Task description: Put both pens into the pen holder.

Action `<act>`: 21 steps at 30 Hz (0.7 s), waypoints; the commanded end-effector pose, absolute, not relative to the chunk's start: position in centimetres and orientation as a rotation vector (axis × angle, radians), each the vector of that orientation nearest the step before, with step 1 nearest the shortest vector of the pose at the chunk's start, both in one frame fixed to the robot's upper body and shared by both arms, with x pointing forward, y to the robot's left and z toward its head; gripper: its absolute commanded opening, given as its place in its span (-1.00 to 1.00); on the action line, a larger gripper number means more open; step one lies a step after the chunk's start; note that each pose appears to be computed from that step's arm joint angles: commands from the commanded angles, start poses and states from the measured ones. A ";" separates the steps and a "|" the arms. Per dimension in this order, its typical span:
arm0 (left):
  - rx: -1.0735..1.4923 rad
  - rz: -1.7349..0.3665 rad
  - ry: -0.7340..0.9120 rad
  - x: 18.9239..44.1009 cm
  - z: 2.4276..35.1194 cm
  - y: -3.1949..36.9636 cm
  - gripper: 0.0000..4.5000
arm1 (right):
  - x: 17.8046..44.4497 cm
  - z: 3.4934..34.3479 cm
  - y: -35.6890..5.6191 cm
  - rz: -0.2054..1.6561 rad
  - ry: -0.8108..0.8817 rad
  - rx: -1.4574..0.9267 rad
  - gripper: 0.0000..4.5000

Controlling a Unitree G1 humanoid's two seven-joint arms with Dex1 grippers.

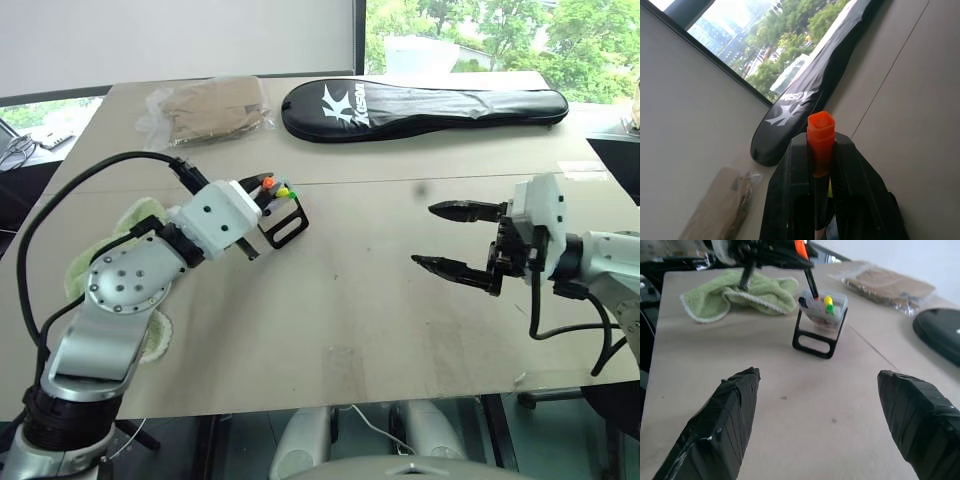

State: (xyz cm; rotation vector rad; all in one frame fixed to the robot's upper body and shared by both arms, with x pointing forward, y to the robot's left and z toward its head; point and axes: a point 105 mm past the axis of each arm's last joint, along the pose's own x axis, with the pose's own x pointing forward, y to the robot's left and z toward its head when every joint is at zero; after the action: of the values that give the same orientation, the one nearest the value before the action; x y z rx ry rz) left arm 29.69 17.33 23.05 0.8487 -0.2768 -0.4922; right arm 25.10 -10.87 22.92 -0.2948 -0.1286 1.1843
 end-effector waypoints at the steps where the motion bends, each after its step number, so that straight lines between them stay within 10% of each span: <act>1: 0.876 -0.432 -0.306 30.1 24.0 18.0 -1.00 | 24.3 24.8 -10.4 1.189 -0.236 -0.290 0.78; 6: 0.807 -0.439 -0.318 30.1 24.2 17.9 -1.00 | 24.3 24.8 -10.3 1.175 -0.245 -0.257 0.78; 7: 0.797 -0.440 -0.323 30.0 24.2 17.9 -0.57 | 24.2 24.8 -10.2 1.172 -0.248 -0.248 0.79; 13: 0.645 -0.572 -0.394 28.2 25.1 16.2 0.53 | 24.2 24.2 -10.3 1.158 -0.221 -0.220 0.79; 21: 0.282 -0.938 -0.065 23.7 19.7 13.8 0.53 | 25.7 18.1 -13.3 1.005 0.013 -0.281 0.79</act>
State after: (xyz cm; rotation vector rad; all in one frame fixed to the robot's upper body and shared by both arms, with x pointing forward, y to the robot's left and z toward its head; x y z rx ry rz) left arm 24.41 13.72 20.50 0.2881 -0.1192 -0.9225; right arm 25.75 -12.72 18.60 -0.2383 0.0110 1.0325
